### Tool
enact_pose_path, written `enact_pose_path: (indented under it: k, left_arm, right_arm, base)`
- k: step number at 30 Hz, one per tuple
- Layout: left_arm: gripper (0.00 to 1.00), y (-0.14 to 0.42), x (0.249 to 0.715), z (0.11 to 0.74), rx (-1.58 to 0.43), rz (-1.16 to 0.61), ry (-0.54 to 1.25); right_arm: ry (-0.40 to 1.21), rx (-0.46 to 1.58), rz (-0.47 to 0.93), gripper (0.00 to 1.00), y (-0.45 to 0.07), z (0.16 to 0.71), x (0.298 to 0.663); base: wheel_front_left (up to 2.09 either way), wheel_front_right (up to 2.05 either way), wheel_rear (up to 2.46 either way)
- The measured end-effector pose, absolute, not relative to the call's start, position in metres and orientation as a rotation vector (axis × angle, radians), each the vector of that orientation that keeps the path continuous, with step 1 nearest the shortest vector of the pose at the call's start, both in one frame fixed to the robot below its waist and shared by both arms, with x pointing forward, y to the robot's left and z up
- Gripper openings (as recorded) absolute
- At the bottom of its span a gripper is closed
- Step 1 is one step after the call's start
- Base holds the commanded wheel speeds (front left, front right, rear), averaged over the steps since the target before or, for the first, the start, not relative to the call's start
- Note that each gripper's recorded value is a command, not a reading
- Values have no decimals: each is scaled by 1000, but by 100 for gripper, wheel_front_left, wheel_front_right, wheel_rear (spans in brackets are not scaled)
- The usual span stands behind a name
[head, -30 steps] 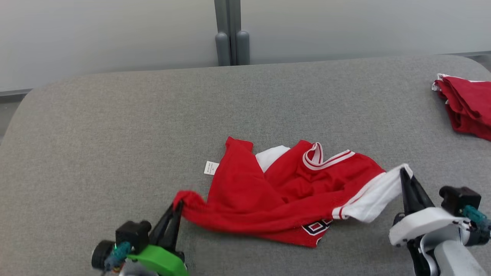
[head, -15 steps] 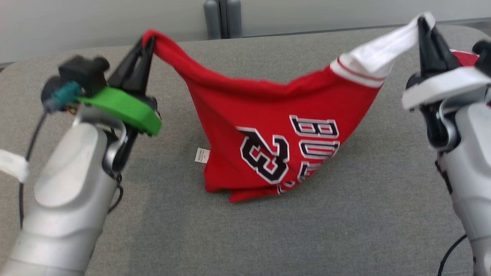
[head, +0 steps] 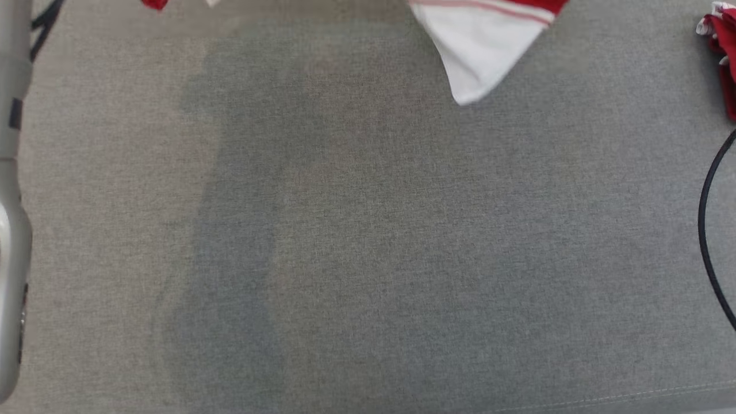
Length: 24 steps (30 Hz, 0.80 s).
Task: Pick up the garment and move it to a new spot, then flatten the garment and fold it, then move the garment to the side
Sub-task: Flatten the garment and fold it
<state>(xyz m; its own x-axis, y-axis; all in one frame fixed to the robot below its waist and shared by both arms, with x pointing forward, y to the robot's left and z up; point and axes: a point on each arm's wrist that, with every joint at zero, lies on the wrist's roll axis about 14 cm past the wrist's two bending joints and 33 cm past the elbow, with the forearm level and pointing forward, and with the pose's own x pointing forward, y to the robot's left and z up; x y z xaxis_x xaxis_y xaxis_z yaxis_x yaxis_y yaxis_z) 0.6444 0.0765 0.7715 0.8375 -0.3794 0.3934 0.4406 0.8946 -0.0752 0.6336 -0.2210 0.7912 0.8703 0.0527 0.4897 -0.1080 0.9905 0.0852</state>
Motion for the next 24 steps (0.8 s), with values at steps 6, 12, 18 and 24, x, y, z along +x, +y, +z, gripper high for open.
enact_pose_path:
  k: [6,12,18,24]
  left_arm:
    - [0,68,666,778,-189,-437,-411]
    - [0,72,689,727,-198,-412,-313]
    - [0,72,697,665,-229,-406,-225]
    - [0,73,677,619,-271,-419,-177]
  right_arm:
    - [-536,85,76,0,-219,804,650]
    - [-464,75,98,0,-208,766,669]
    - [-361,88,107,0,-207,705,677]
    - [-307,119,124,0,-210,663,656]
  base:
    - [0,0,0]
    - [0,0,0]
    - [0,0,0]
    - [0,0,0]
